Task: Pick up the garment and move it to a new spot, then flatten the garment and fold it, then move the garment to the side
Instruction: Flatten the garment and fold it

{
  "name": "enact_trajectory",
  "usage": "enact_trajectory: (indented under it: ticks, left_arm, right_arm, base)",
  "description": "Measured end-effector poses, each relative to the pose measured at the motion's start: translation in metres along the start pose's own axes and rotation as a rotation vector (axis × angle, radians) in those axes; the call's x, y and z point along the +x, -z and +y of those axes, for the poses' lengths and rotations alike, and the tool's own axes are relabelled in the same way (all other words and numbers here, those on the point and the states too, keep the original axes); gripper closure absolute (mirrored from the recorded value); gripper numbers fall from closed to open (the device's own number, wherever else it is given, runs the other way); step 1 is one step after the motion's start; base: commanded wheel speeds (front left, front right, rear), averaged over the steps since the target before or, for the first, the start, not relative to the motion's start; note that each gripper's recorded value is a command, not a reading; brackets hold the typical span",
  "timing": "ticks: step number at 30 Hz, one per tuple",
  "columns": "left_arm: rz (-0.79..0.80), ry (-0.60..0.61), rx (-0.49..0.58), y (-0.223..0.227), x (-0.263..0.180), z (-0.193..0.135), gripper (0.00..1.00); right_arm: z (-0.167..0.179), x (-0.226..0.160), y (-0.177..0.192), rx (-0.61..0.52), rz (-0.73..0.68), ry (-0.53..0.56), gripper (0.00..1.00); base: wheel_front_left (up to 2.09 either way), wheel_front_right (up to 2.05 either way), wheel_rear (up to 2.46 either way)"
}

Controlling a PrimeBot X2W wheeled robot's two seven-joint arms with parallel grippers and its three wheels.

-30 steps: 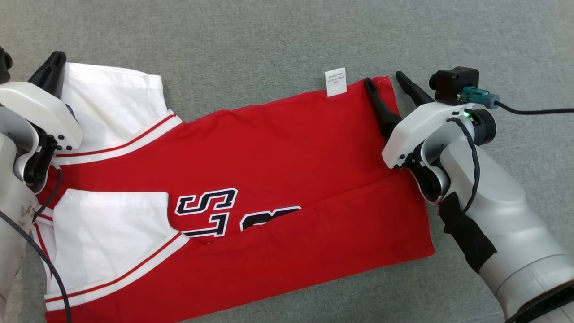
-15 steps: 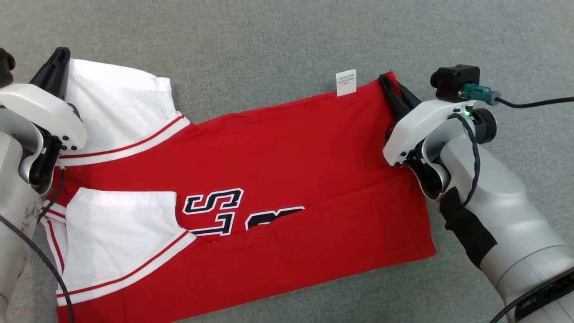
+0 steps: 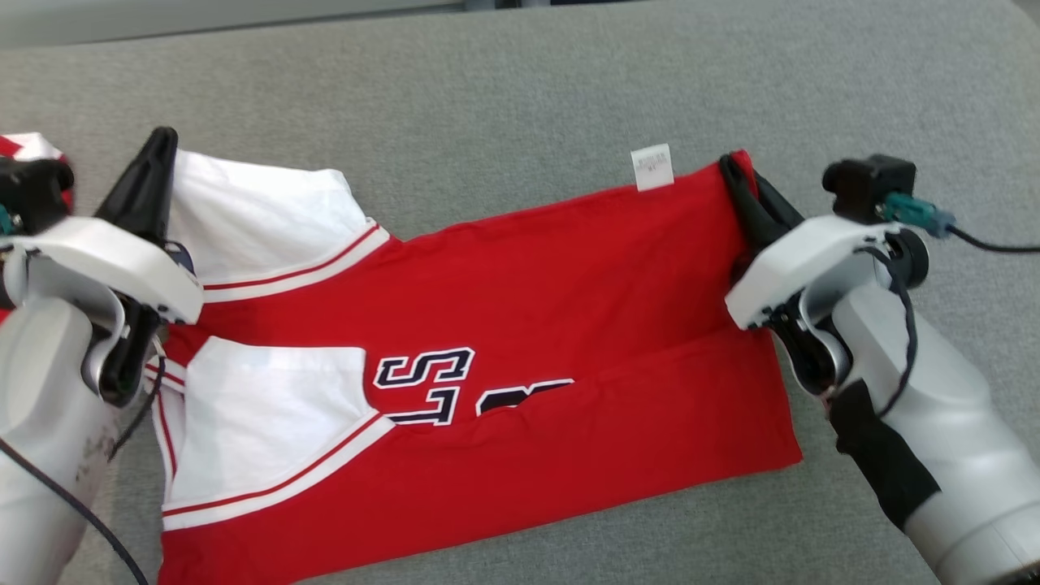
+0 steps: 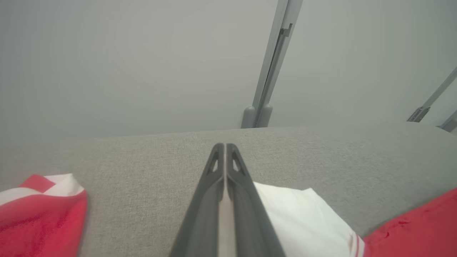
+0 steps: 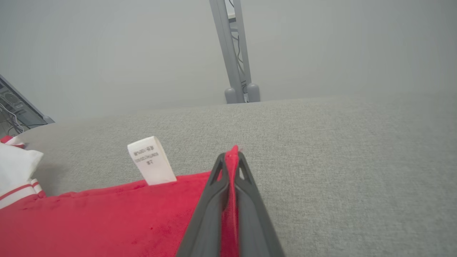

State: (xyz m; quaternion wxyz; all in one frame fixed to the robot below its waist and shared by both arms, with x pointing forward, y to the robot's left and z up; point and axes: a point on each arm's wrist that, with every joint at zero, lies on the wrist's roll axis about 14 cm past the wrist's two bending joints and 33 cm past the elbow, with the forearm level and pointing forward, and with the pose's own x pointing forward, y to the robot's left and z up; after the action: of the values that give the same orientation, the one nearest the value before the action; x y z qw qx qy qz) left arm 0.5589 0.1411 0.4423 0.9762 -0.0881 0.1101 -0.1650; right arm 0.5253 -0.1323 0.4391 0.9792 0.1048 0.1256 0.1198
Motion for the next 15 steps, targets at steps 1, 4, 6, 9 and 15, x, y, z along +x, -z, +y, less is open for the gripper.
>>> enact_trajectory:
  ticks: [1,4,6,9,15]
  left_arm:
    - [-0.01,0.0,-0.011,-0.002,-0.005,-0.001,1.0]
    - [-0.042,0.004,-0.03,-0.008,-0.023,-0.003,1.0]
    - [-0.077,0.014,-0.037,-0.016,-0.034,-0.006,1.0]
    - [-0.087,0.016,-0.046,-0.013,-0.047,-0.01,1.0]
    - [-0.082,0.011,-0.085,0.005,-0.085,-0.02,1.0]
  right_arm:
    - [0.001,-0.003,-0.001,0.007,-0.01,-0.005,1.0]
    - [0.003,-0.015,-0.002,0.008,-0.027,-0.022,1.0]
    - [0.004,-0.023,0.001,0.014,-0.026,-0.031,1.0]
    - [0.005,-0.031,0.007,0.006,-0.014,-0.042,1.0]
    - [-0.002,-0.05,0.024,0.027,0.024,-0.035,1.0]
  base:
    - [0.0,0.0,0.0]
    - [0.0,0.0,0.0]
    - [0.0,0.0,0.0]
    - [0.0,0.0,0.0]
    - [0.0,0.0,0.0]
